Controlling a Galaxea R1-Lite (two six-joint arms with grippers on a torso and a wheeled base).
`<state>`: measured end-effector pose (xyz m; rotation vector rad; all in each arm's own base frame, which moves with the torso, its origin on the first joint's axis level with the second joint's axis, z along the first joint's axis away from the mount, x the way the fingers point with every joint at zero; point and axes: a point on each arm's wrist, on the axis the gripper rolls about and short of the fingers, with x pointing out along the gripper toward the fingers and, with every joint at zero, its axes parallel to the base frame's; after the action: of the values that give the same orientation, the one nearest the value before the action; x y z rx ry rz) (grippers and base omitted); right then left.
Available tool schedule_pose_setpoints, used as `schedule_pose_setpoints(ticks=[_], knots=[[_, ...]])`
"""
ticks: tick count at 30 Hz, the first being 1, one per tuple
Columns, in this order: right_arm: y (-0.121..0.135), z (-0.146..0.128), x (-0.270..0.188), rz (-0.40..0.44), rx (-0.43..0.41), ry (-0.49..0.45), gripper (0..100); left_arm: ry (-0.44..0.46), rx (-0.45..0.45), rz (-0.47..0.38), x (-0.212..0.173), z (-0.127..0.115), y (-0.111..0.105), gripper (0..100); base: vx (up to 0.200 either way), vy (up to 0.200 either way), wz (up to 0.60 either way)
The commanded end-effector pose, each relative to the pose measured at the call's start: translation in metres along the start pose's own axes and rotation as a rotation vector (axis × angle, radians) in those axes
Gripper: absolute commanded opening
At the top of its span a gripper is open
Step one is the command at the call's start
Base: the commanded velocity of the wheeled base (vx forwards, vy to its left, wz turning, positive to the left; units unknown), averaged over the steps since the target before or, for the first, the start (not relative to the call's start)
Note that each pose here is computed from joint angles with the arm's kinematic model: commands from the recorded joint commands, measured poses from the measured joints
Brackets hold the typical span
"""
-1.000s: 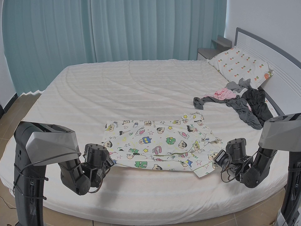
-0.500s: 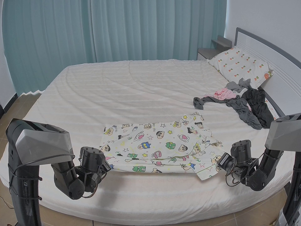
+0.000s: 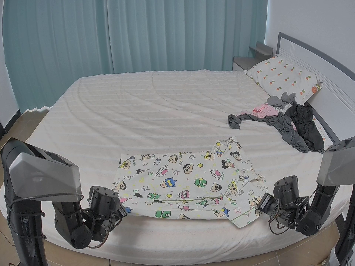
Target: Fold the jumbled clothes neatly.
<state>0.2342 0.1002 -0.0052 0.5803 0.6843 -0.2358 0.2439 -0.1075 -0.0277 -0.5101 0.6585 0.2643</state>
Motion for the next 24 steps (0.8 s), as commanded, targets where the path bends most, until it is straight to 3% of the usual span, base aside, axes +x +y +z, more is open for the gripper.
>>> schedule_pose_setpoints(ticks=[1, 9, 10, 11, 18, 24], knots=[[-0.002, -0.009, -0.006, -0.003, -0.028, 0.030, 0, 0.047, 0.016, 0.007, -0.010, -0.010, 0.006, 0, 0.000, 0.000, 0.00], [-0.005, -0.017, 0.003, -0.019, -0.034, 0.061, 0, 0.101, -0.010, -0.002, -0.004, -0.018, 0.009, 0, 0.000, 0.000, 0.00], [-0.006, -0.019, 0.004, -0.024, -0.036, 0.072, 0, 0.108, -0.027, -0.019, -0.004, -0.017, 0.009, 100, 0.000, 0.000, 0.00], [-0.008, -0.021, 0.006, -0.030, -0.040, 0.082, 100, 0.111, -0.040, -0.032, -0.005, -0.017, 0.008, 100, 0.000, 0.000, 0.00], [-0.019, -0.025, -0.002, -0.067, -0.056, 0.115, 100, 0.111, -0.047, -0.013, -0.008, -0.016, 0.014, 100, 0.000, 0.000, 0.00], [-0.033, -0.017, -0.021, -0.092, -0.092, 0.109, 100, 0.016, -0.127, -0.059, -0.021, 0.011, 0.022, 100, 0.000, 0.000, 0.00]])
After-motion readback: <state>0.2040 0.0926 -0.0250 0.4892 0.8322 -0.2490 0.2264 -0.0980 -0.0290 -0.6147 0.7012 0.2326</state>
